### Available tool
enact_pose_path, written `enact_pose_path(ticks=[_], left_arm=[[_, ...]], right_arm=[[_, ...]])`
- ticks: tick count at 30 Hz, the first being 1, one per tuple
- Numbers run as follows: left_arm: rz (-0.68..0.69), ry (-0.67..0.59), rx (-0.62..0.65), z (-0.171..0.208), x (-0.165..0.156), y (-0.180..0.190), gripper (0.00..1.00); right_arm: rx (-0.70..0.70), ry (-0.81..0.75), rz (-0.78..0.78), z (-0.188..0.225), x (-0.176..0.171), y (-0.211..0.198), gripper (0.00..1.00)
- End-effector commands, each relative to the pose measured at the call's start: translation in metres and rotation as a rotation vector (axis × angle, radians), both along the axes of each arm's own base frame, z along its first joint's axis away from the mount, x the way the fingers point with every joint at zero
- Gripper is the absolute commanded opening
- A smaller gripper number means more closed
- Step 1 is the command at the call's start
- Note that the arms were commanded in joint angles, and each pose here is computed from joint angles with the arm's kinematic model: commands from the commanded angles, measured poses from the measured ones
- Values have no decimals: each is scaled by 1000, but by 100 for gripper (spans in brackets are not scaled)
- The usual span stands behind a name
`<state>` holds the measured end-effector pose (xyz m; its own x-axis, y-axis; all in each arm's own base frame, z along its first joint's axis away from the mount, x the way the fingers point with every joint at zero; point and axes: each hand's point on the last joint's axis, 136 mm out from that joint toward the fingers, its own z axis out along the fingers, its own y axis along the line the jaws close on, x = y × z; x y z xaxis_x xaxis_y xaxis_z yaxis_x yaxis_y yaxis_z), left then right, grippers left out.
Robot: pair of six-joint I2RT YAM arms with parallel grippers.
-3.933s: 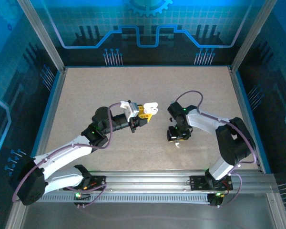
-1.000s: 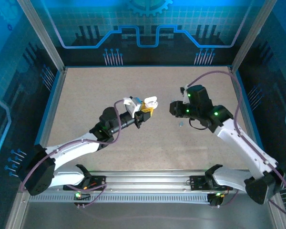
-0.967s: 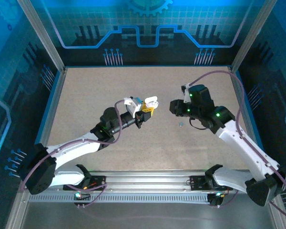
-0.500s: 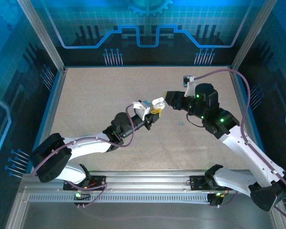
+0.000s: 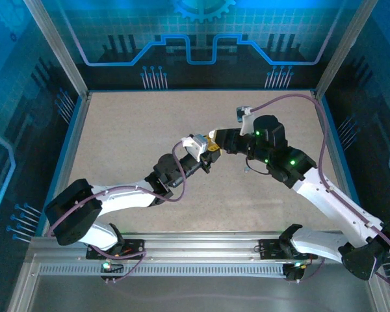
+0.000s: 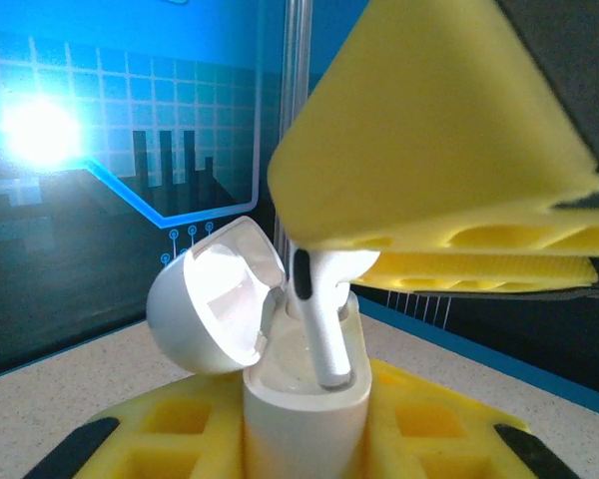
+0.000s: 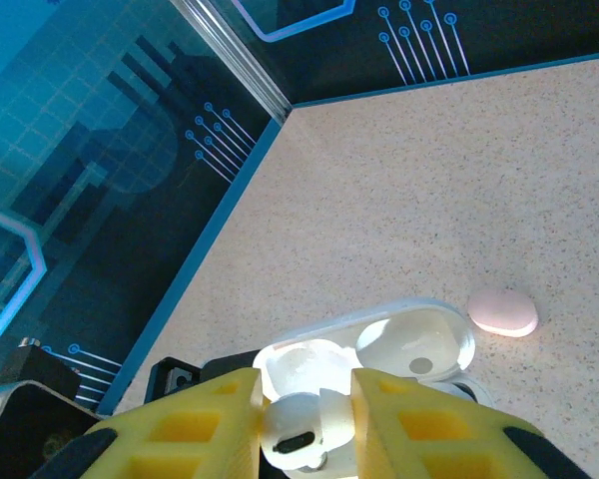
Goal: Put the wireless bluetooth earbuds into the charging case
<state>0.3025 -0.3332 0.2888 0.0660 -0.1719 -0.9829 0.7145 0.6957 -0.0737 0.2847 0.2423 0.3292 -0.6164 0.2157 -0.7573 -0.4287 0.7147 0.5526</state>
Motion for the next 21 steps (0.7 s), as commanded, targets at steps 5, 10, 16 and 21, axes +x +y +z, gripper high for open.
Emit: enact_pose_path(ticks=[5, 10, 16, 21], left_arm=[[4, -64, -63, 26, -3, -3, 26], [15, -66, -79, 30, -2, -1, 26], [36, -69, -101, 36, -2, 5, 26], [30, -75, -106, 38, -3, 5, 26]], right_arm=[[-12, -54, -14, 10, 4, 4, 29], [-25, -47, 26, 6, 0, 10, 30], [-69, -27, 48, -4, -7, 8, 32], [-86, -21, 47, -5, -7, 7, 35]])
